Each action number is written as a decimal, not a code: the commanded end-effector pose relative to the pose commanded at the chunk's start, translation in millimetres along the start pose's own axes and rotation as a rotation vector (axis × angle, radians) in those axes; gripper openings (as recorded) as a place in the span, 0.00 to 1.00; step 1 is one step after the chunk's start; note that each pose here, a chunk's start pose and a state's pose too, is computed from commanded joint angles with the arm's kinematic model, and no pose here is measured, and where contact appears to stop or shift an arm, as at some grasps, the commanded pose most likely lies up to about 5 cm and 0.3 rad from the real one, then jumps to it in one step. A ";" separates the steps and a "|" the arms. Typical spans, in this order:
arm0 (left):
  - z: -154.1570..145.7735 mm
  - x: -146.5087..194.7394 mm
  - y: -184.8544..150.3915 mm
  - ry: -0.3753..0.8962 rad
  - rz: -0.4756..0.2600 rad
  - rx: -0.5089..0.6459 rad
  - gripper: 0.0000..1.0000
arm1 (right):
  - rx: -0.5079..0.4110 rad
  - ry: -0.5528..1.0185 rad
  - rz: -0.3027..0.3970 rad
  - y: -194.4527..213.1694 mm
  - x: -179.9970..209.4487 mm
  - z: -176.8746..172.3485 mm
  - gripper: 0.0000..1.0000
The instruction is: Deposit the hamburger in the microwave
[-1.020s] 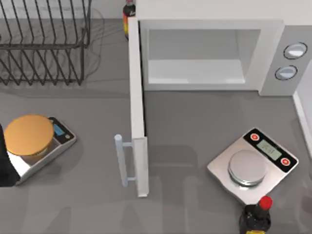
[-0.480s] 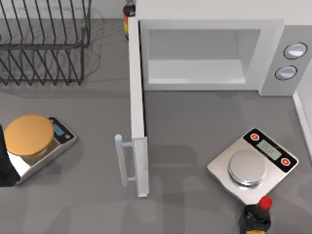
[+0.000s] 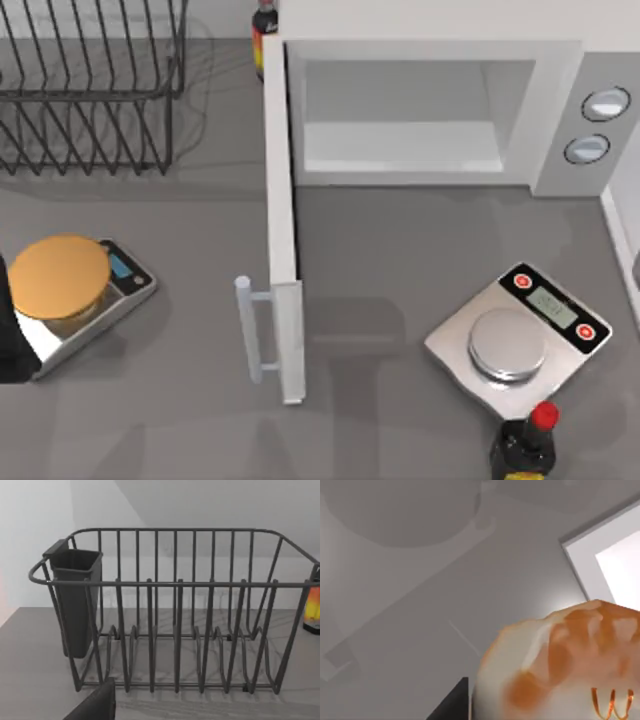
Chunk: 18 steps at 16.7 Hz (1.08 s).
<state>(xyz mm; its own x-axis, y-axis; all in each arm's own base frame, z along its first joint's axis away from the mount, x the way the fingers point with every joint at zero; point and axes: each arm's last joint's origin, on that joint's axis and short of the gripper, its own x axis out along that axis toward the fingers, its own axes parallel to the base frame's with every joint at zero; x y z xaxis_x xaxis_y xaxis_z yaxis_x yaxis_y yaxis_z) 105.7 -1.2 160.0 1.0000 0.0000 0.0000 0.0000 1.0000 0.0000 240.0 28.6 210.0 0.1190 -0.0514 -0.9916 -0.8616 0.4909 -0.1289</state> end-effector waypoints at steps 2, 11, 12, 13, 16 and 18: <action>0.0 0.0 0.0 0.000 0.000 0.000 1.00 | 0.049 -0.022 -0.101 -13.4 7.6 23.9 0.00; 0.0 0.0 0.0 0.000 0.000 0.000 1.00 | 0.499 -0.431 -0.528 -31.5 90.2 168.8 0.00; 0.0 0.0 0.0 0.000 0.000 0.000 1.00 | 0.562 -0.502 -0.551 -26.5 100.2 182.4 0.00; 0.0 0.0 0.0 0.000 0.000 0.000 1.00 | 0.625 -0.577 -0.568 -20.8 108.6 194.8 0.00; 0.0 0.0 0.0 0.000 0.000 0.000 1.00 | 0.800 -0.790 -0.580 -2.1 124.9 224.1 0.00; 0.0 0.0 0.0 0.000 0.000 0.000 1.00 | 0.894 -0.904 -0.568 8.9 129.3 237.5 0.00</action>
<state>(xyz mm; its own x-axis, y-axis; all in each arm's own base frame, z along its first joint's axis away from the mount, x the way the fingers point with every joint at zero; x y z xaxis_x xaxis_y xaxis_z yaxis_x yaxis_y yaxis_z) 105.7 -1.2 160.0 1.0000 0.0000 0.0000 0.0000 1.0000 0.0000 364.9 232.8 84.0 0.9118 -0.0232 -0.4100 -0.0258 0.9932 -0.1136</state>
